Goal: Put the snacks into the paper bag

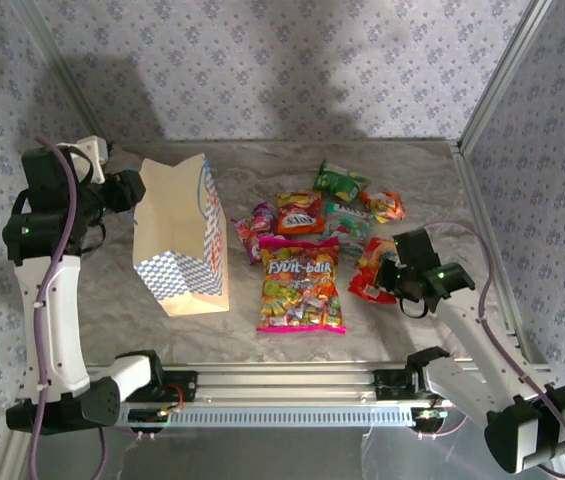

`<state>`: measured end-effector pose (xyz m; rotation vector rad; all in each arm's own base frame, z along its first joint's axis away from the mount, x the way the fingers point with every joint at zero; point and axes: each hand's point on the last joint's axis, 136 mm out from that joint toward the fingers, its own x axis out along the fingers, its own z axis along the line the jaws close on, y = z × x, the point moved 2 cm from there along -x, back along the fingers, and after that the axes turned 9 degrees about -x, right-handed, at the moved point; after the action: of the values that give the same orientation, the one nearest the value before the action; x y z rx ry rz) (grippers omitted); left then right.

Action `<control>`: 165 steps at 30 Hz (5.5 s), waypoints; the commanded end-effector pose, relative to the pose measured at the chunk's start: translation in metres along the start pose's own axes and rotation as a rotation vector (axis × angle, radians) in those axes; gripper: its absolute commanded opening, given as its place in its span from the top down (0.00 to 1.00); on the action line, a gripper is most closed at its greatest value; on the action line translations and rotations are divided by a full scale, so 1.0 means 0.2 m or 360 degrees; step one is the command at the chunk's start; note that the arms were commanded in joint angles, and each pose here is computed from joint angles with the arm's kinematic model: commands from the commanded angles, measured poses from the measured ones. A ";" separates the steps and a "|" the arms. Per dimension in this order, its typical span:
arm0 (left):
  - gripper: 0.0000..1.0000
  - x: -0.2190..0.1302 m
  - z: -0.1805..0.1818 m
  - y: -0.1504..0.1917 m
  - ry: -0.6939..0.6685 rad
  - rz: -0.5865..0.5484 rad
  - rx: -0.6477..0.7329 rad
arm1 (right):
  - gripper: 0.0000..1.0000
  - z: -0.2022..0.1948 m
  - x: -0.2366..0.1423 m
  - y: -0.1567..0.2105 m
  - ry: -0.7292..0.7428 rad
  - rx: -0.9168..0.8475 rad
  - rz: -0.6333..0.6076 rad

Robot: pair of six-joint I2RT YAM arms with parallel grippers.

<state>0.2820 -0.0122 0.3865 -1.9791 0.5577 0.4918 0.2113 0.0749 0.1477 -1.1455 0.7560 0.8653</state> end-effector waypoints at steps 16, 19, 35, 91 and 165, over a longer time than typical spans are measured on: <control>0.89 0.01 0.05 -0.02 -0.0136 -0.0077 0.0076 | 1.00 0.36 -0.38 -0.43 -0.0073 -0.0403 -0.0411; 0.92 0.00 0.05 -0.01 -0.0129 -0.0079 0.0082 | 1.00 0.45 -0.47 -0.51 -0.0105 -0.0479 -0.0499; 0.98 -0.04 0.03 0.01 -0.0087 -0.0089 0.0063 | 1.00 0.80 -0.88 -0.78 -0.0307 -0.0808 -0.0899; 0.97 -0.11 0.07 0.10 0.0028 -0.0067 -0.0034 | 1.00 2.21 -1.43 -0.63 -0.1317 -0.1111 -0.1431; 0.98 -0.14 0.09 0.10 -0.0012 -0.0078 0.0082 | 1.00 2.19 -0.65 -0.49 -0.0894 -0.0955 -0.1045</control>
<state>0.2481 -0.0037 0.3725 -1.9757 0.5522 0.4674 0.2616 0.4651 0.3748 -1.4831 -0.2792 0.8638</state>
